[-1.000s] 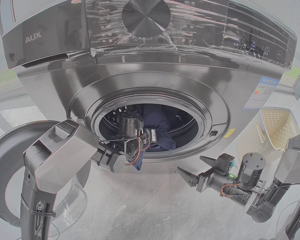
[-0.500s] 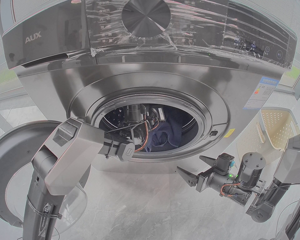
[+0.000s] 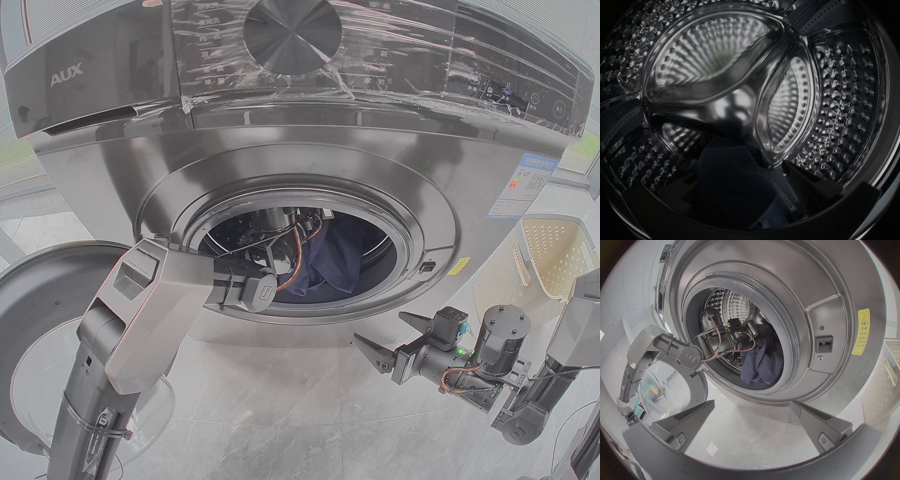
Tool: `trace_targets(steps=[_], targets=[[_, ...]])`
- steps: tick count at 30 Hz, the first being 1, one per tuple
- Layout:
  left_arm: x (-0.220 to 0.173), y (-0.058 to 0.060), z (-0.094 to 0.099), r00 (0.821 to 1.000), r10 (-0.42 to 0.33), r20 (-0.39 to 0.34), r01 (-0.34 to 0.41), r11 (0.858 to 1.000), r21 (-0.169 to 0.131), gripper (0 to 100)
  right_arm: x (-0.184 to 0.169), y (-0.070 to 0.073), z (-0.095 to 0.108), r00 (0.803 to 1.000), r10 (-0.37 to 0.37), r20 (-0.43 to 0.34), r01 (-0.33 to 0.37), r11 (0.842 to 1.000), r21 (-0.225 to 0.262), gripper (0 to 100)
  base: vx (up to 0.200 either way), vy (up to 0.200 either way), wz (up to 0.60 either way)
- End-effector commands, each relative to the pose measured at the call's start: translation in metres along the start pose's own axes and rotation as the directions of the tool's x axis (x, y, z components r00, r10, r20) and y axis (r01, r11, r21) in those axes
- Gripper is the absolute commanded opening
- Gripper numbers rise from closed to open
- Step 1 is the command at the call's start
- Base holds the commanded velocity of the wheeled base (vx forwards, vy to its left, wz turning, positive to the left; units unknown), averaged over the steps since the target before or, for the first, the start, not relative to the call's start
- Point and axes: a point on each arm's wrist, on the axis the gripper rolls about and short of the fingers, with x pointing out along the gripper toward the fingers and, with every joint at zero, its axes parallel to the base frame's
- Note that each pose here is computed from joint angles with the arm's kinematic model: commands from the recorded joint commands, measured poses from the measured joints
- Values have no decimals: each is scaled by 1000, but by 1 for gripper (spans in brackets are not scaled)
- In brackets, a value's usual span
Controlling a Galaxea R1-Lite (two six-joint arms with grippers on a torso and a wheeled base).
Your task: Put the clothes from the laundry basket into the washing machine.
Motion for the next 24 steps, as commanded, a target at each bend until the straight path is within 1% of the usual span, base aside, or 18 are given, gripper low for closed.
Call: trace_targets(steps=[1, 2, 3, 4, 6, 7, 8, 9, 10, 11, 12, 13, 16, 18, 21, 23, 24], targets=[[-13, 1, 10, 998, 35, -54, -34, 999, 23, 100, 0, -1, 0, 1000, -4, -1, 4, 1000, -1, 100, 0, 0, 0], [-19, 1, 10, 996, 40, -85, -38, 999, 32, 100, 0, -1, 0, 1000, -4, -1, 4, 1000, -1, 100, 0, 0, 0], [-20, 1, 9, 995, 41, -91, -38, 999, 33, 100, 0, -1, 0, 1000, -4, -1, 4, 1000, -1, 100, 0, 0, 0], [-33, -3, 7, 988, 43, -150, -36, 998, 46, 100, 0, -1, 0, 1000, -5, 2, 5, 1000, -1, 100, 0, 0, 0], [-41, -3, 5, 982, 46, -181, -37, 998, 55, 100, 0, -2, 0, 1000, -6, 2, 6, 1000, -2, 100, 0, 0, 0], [-47, -2, -1, 976, 50, -212, -38, 997, 63, 100, 0, -2, 0, 1000, -6, 2, 6, 1000, -2, 100, 0, 0, 0], [-48, -2, -2, 975, 52, -217, -39, 997, 65, 100, 0, -2, 0, 1000, -6, 2, 6, 1000, -2, 100, 0, 0, 0], [-54, 2, -10, 966, 60, -252, -42, 996, 76, 100, 0, -1, 0, 1000, -5, 0, 5, 1000, -2, 100, 0, 0, 0], [-57, 4, -15, 961, 62, -270, -42, 996, 82, 100, 0, -1, 0, 1000, -5, 0, 5, 1000, -2, 100, 0, 0, 0], [-61, 7, -22, 952, 71, -298, -45, 995, 94, 100, 0, -1, 0, 1000, -5, 0, 5, 1000, -2, 100, 0, 0, 0], [-62, 8, -23, 951, 72, -300, -45, 994, 96, 100, 0, -1, 0, 1000, -5, 0, 5, 1000, -2, 100, 0, 0, 0], [-68, 13, -32, 938, 73, -339, -37, 993, 111, 100, 0, -1, 0, 1000, -5, 0, 5, 1000, -2, 100, 0, 0, 0], [-69, 15, -40, 932, 53, -359, -15, 994, 109, 100, 0, -1, 0, 1000, -4, -1, 4, 1000, -1, 100, 0, 0, 0], [-67, 17, -50, 929, 50, -367, -10, 994, 109, 100, 0, -1, 0, 1000, -2, -2, 2, 1000, -1, 100, 0, 0, 0], [-63, 18, -55, 932, 49, -360, -10, 994, 109, 100, 0, -1, 0, 1000, -2, -2, 2, 1000, -1, 100, 0, 0, 0], [-57, 23, -66, 929, 60, -364, -17, 993, 120, 100, 0, 0, -1, 1000, -1, -3, 1, 1000, 0, 100, 0, 0, 0], [-57, 23, -66, 929, 60, -364, -17, 993, 120, 0, 0, 0, -1, 1000, -1, -3, 1, 1000, 0, 100, 0, 0, 0]])
